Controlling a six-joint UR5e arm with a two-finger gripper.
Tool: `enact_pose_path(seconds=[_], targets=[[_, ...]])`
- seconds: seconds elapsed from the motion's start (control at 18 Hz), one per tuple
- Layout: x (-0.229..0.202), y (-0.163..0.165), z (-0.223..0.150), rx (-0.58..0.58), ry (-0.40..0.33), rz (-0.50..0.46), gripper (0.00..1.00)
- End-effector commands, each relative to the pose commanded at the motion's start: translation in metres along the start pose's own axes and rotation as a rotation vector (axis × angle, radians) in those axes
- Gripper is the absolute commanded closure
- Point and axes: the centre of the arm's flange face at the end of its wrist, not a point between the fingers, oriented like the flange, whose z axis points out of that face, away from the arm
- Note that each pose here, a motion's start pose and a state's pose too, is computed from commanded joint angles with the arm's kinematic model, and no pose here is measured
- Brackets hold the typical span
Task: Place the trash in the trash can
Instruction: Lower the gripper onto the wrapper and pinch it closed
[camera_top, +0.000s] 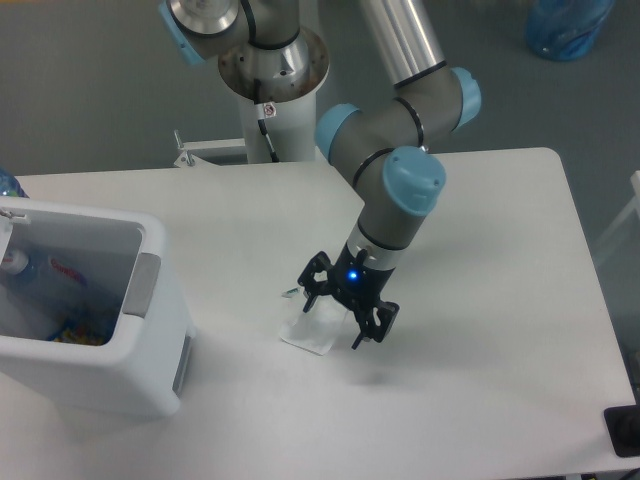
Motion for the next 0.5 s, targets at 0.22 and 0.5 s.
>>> enact_pose_path(seconds=[0.22,0.5], targets=[[0.015,-0.006,0.005,-0.017,0.045,0.000,0.00],[0.026,-0.008,0.019,-0.056,0.062,0.013,0.00]])
